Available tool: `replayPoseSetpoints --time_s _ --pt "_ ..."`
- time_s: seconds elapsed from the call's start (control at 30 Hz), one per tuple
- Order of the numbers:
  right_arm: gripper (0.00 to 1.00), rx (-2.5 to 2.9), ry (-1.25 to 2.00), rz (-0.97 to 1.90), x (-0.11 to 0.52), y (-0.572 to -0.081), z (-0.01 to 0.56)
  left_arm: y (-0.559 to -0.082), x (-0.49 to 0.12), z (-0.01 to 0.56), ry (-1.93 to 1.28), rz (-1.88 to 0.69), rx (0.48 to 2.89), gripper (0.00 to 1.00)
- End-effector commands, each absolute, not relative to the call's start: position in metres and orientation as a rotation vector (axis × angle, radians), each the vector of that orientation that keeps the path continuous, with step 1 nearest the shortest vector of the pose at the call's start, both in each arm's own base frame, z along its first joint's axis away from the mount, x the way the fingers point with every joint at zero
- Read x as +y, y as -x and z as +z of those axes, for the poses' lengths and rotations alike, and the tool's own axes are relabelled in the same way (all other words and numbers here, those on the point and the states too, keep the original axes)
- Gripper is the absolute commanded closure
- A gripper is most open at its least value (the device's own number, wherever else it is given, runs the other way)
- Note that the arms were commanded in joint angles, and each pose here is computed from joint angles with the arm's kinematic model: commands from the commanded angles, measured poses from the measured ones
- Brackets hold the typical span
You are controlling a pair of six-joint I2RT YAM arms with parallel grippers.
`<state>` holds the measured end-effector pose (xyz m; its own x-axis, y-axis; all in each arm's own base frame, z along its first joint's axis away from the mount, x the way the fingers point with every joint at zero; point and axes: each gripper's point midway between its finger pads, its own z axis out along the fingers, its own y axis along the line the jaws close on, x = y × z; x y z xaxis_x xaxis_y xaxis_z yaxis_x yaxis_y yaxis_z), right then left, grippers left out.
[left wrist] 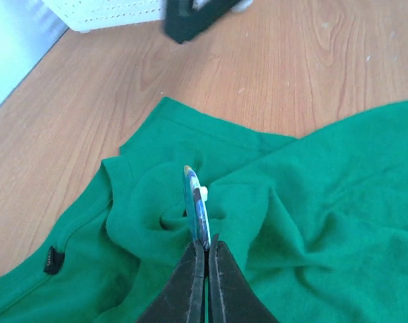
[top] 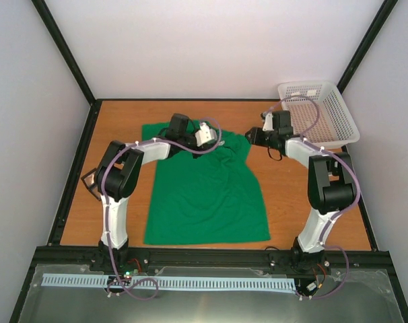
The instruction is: Pin the brooch onto the clothing
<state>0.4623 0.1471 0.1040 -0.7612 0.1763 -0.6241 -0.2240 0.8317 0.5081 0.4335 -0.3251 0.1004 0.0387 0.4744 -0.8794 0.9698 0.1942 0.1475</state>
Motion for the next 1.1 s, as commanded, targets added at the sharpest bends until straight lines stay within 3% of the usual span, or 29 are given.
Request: replayPoseSetpoints --time_s 0.0,0.1,0.27,0.37,0.57,0.7,0.8,0.93,1.07 --pt "0.53 2.599 0.105 0.415 0.116 -0.457 0.063 -0.457 -0.322 0.132 -1.392 -0.289 1.405 0.95" --pt "0.65 2.639 0.147 0.379 0.12 -0.473 0.062 -0.451 -0.331 0.115 -1.46 -0.172 1.413 0.94" --pt "0.73 2.643 0.216 0.416 0.147 -0.492 0.065 -0.438 -0.331 0.111 -1.441 -0.19 1.498 0.63" --pt "0.76 2.677 0.231 0.416 0.156 -0.497 0.051 -0.425 -0.326 0.134 -1.367 -0.287 1.525 0.49" --pt "0.78 2.742 0.254 0.327 0.151 -0.5 0.028 -0.405 -0.28 0.198 -1.086 -0.659 1.557 0.34" --pt "0.81 2.781 0.256 0.275 0.145 -0.499 0.015 -0.448 -0.231 0.191 -0.714 -0.744 1.792 0.33" --pt "0.82 2.827 0.246 0.162 0.132 -0.499 0.003 -0.489 -0.211 0.161 -0.524 -0.771 2.035 0.42" --pt "0.83 2.856 0.237 0.008 0.115 -0.506 -0.004 -0.522 -0.192 0.109 -0.41 -0.752 2.288 0.45" --pt "0.83 2.876 0.22 -0.118 0.093 -0.526 -0.013 -0.548 -0.187 0.083 -0.437 -0.689 2.393 0.45"
